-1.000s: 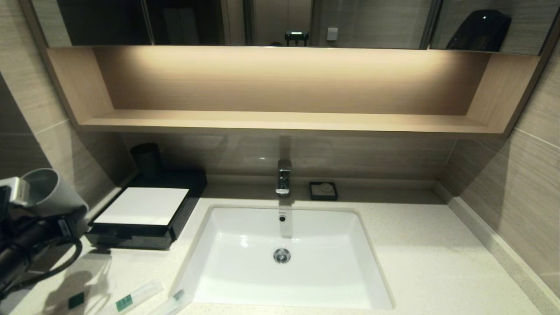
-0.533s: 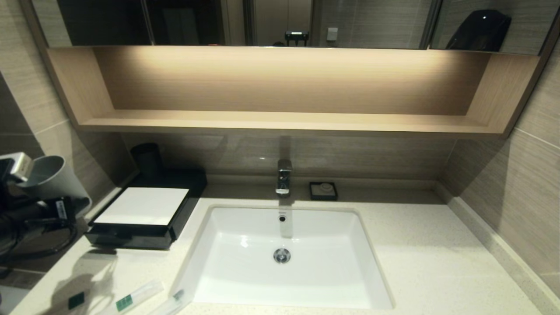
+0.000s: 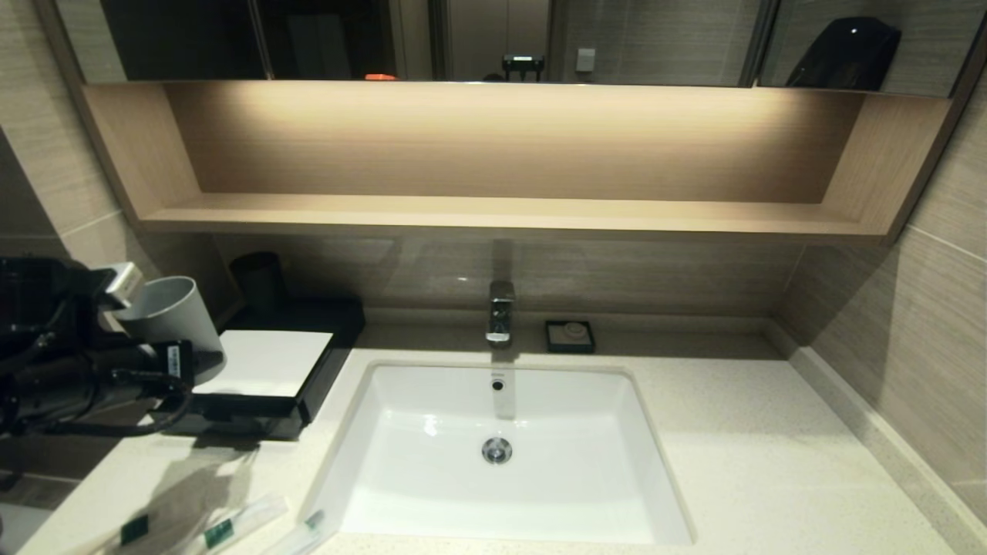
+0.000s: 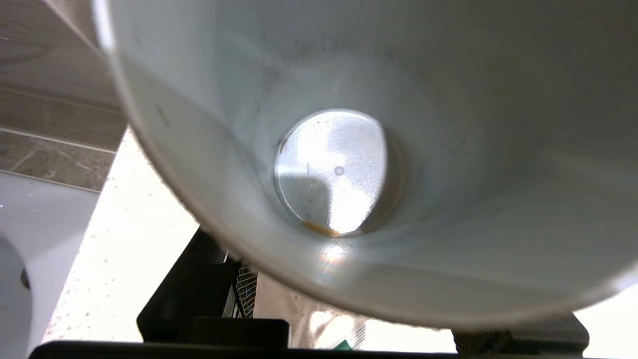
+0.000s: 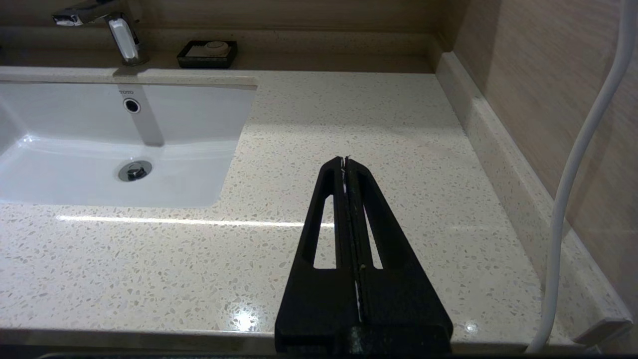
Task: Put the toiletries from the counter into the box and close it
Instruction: Place the cup on the storage box
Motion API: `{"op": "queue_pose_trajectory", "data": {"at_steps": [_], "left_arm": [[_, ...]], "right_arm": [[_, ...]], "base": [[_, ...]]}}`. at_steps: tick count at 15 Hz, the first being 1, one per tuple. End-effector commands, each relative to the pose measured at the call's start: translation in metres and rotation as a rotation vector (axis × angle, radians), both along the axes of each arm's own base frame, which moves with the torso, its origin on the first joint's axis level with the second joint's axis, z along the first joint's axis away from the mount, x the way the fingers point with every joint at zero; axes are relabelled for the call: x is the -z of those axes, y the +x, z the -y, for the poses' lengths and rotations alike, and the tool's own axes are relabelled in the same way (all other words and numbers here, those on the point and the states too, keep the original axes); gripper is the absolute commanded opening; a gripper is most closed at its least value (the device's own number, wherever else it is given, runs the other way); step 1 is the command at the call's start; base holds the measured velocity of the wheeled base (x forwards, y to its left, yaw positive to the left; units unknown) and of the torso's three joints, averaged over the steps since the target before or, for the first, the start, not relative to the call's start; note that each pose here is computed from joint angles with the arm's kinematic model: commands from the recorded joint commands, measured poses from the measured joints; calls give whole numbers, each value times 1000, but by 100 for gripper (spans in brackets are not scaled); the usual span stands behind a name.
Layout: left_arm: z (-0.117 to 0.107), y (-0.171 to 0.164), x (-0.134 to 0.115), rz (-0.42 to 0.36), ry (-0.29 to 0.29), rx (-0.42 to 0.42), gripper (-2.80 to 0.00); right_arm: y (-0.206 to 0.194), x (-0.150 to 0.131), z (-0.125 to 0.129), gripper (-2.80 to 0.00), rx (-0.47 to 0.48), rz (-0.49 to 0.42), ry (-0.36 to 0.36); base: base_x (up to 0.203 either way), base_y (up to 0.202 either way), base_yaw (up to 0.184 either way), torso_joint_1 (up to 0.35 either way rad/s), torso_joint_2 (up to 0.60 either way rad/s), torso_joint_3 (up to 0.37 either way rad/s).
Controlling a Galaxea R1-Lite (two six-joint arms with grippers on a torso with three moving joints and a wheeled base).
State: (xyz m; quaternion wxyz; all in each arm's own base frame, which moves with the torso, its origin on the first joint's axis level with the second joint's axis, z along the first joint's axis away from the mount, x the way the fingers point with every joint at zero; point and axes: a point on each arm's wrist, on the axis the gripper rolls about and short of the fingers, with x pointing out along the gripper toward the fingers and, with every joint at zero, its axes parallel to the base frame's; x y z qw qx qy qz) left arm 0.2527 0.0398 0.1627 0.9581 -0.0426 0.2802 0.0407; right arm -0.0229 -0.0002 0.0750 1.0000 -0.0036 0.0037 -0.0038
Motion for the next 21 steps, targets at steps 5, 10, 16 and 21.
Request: {"op": "queue_pose_trajectory", "data": {"at_steps": [5, 10, 16, 21], "left_arm": [[-2, 35, 10, -31, -2, 8, -280], [-6, 55, 20, -53, -4, 8, -280], [-8, 72, 29, -65, -4, 10, -280], [-10, 84, 31, -61, -3, 11, -280]], "right_arm": [[0, 0, 0, -280, 0, 0, 0], [0, 0, 0, -280, 0, 0, 0], [0, 0, 0, -280, 0, 0, 0], [0, 0, 0, -280, 0, 0, 0]], "base": [[0, 0, 0, 0, 0, 0], [0, 0, 0, 0, 0, 0], [0, 0, 0, 0, 0, 0], [0, 0, 0, 0, 0, 0]]}}
